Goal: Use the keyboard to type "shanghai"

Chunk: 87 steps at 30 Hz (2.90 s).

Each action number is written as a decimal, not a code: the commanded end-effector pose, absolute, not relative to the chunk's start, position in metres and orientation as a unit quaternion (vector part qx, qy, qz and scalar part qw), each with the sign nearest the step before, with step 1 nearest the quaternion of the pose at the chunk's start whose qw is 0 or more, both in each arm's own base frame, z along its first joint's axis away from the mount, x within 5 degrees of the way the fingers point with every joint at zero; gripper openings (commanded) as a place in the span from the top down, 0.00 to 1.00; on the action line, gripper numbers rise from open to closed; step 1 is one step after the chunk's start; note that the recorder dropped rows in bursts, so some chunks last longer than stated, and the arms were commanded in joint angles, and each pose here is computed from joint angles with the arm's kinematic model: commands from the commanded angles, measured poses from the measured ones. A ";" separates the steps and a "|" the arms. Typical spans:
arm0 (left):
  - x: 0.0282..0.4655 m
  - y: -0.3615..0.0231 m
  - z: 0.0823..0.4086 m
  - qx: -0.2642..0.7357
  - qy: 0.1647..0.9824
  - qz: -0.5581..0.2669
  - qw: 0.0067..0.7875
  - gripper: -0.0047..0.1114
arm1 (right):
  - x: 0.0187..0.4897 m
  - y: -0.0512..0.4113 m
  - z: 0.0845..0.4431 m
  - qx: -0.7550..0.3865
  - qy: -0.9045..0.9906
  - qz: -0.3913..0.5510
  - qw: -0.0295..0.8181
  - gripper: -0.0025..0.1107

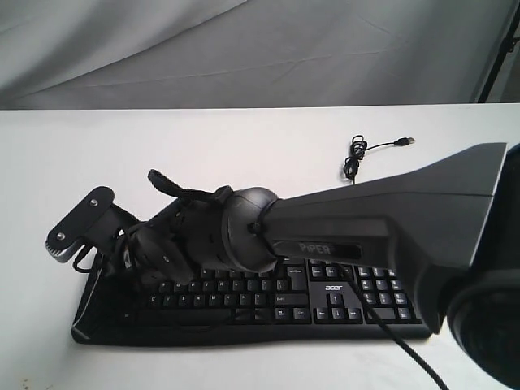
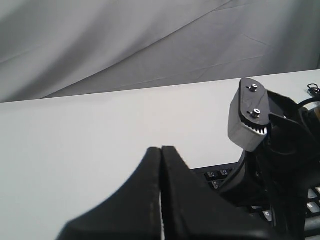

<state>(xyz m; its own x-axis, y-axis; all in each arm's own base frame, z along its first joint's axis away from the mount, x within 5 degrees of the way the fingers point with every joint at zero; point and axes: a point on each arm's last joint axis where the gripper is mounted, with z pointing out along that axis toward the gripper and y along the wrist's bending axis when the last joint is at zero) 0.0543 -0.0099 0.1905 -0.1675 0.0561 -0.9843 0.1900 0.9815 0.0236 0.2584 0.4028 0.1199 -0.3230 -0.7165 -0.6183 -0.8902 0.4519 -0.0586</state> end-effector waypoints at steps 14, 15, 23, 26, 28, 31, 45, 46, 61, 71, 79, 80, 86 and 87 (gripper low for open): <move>0.054 -0.010 0.190 0.081 0.761 -0.054 0.641 0.96 | 0.256 0.400 0.142 -0.518 0.791 0.139 0.295 0.98; 0.054 -0.010 0.190 0.081 0.761 -0.054 0.641 0.96 | 0.256 0.398 0.144 -0.520 0.790 0.136 0.294 0.98; 0.054 -0.010 0.190 0.081 0.761 -0.054 0.641 0.96 | 0.235 0.347 0.167 -0.476 0.817 0.144 0.291 0.98; 0.054 -0.010 0.190 0.081 0.761 -0.054 0.641 0.96 | 0.232 0.322 0.162 -0.449 0.838 0.142 0.277 0.98; 0.054 -0.010 0.190 0.081 0.761 -0.054 0.641 0.96 | 0.231 0.310 0.156 -0.438 0.845 0.139 0.272 0.98; 0.054 -0.010 0.190 0.081 0.761 -0.054 0.641 0.96 | 0.231 0.304 0.145 -0.430 0.849 0.139 0.273 0.98; 0.054 -0.010 0.190 0.081 0.761 -0.054 0.641 0.96 | 0.236 0.310 0.119 -0.426 0.851 0.139 0.274 0.98; 0.054 -0.010 0.190 0.081 0.761 -0.054 0.641 0.96 | 0.236 0.310 0.119 -0.426 0.851 0.139 0.274 0.98; 0.054 -0.010 0.190 0.081 0.761 -0.054 0.641 0.96 | 0.236 0.310 0.106 -0.436 0.850 0.131 0.266 0.98; 0.054 -0.010 0.190 0.081 0.761 -0.054 0.641 0.96 | 0.238 0.313 0.138 -0.434 0.839 0.144 0.295 0.98; 0.054 -0.010 0.190 0.081 0.761 -0.054 0.641 0.96 | 0.253 0.335 0.134 -0.441 0.840 0.140 0.283 0.98; 0.054 -0.010 0.190 0.081 0.761 -0.054 0.641 0.96 | 0.254 0.336 0.132 -0.441 0.840 0.139 0.282 0.98; 0.054 -0.010 0.190 0.081 0.761 -0.054 0.641 0.96 | 0.255 0.338 0.120 -0.447 0.841 0.134 0.273 0.98; 0.054 -0.010 0.190 0.081 0.761 -0.054 0.641 0.96 | 0.255 0.338 0.120 -0.447 0.841 0.134 0.273 0.98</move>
